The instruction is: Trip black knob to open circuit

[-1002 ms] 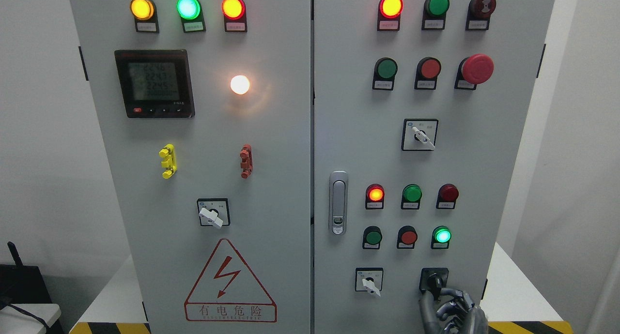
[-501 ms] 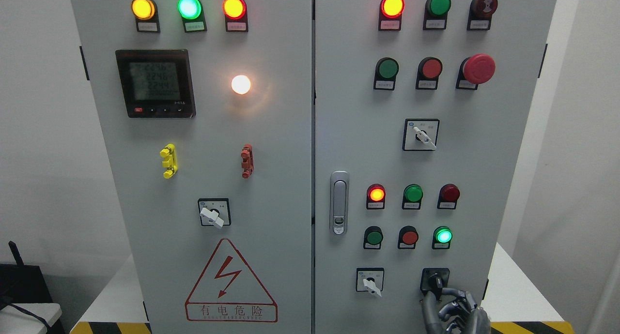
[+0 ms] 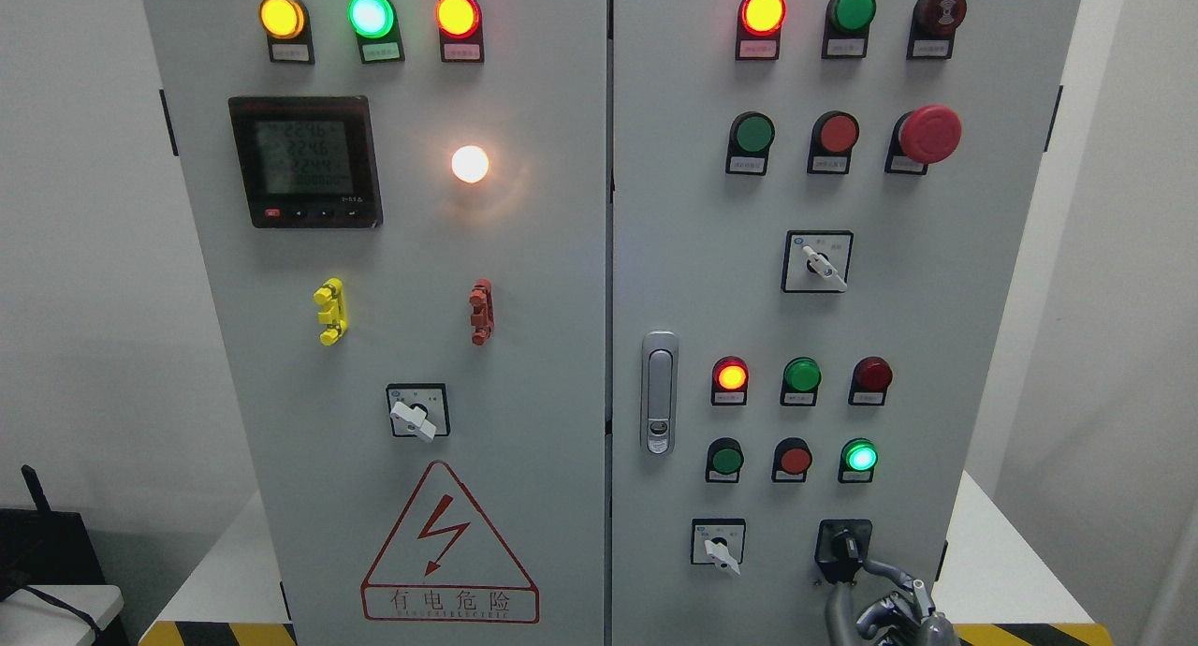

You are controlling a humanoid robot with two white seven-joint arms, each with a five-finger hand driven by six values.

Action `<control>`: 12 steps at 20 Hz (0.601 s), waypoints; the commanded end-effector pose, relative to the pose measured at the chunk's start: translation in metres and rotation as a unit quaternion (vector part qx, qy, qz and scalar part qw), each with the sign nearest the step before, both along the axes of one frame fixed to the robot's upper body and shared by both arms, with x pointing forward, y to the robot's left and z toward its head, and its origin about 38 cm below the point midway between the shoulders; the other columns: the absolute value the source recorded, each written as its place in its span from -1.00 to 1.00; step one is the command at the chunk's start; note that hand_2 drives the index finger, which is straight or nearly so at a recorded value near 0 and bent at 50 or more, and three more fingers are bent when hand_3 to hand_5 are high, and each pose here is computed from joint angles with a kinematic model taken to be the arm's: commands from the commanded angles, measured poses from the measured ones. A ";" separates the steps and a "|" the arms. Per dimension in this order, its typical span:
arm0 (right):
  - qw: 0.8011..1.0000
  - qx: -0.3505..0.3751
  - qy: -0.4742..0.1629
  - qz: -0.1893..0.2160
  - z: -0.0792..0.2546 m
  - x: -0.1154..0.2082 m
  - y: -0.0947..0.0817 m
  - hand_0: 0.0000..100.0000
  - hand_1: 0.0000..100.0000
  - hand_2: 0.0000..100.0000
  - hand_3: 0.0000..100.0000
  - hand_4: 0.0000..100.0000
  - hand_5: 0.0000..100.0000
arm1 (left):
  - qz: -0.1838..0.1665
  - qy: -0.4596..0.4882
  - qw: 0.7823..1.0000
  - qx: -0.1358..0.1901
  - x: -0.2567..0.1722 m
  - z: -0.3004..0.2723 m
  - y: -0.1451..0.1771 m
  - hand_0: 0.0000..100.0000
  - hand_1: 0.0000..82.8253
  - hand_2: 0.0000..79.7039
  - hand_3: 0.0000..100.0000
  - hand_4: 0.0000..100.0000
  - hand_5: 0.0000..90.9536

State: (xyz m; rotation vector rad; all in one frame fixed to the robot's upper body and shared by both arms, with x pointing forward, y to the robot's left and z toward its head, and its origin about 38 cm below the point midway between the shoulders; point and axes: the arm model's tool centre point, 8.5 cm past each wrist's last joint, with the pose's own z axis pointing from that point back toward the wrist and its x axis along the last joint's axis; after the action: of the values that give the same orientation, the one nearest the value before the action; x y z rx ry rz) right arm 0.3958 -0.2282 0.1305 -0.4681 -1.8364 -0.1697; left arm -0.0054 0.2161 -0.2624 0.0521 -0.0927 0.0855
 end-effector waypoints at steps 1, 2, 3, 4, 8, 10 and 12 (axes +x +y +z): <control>1.000 -0.021 -0.008 -0.003 -0.011 -0.019 -0.021 -0.20 0.18 -0.38 0.57 0.53 0.57 | -0.016 -0.004 1.000 -0.001 0.005 0.000 0.000 -0.76 -0.06 -1.00 -1.00 -1.00 -1.00; 1.000 -0.023 -0.009 0.004 -0.014 -0.022 -0.023 -0.25 0.14 -0.38 0.53 0.48 0.49 | -0.016 -0.004 1.000 -0.001 0.005 0.000 0.000 -0.76 -0.06 -1.00 -1.00 -1.00 -1.00; 0.999 -0.029 -0.011 0.013 -0.015 -0.025 -0.024 -0.29 0.12 -0.38 0.48 0.42 0.39 | -0.017 -0.004 1.000 -0.001 0.005 0.000 0.000 -0.76 -0.06 -1.00 -1.00 -1.00 -1.00; 0.999 -0.032 -0.014 0.020 -0.016 -0.029 -0.024 -0.29 0.10 -0.38 0.47 0.40 0.36 | -0.017 -0.004 1.000 -0.001 0.005 0.000 -0.001 -0.76 -0.06 -1.00 -1.00 -1.00 -1.00; 0.998 -0.041 -0.024 0.053 -0.021 -0.043 -0.023 -0.37 -0.08 -0.51 0.16 0.19 0.08 | -0.016 -0.004 1.000 -0.001 0.005 0.000 0.000 -0.76 -0.06 -1.00 -1.00 -1.00 -1.00; 0.995 -0.052 -0.027 0.083 -0.023 -0.050 -0.021 -0.41 -0.15 -0.60 0.02 0.08 -0.05 | -0.017 -0.004 1.000 -0.001 0.005 0.000 0.000 -0.76 -0.06 -1.00 -1.00 -1.00 -1.00; 0.990 -0.065 -0.034 0.121 -0.027 -0.060 -0.016 -0.52 -0.16 -0.78 -0.19 -0.12 -0.19 | -0.017 -0.004 1.000 -0.001 0.005 0.000 0.000 -0.76 -0.06 -1.00 -1.00 -1.00 -1.00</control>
State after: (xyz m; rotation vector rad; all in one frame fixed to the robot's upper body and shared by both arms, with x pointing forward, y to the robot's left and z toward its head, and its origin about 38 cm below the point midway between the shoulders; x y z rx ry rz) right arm 0.3591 -0.2426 0.1114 -0.3817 -1.9407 -0.0165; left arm -0.0054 0.2161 -0.2624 0.0521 -0.0926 0.0855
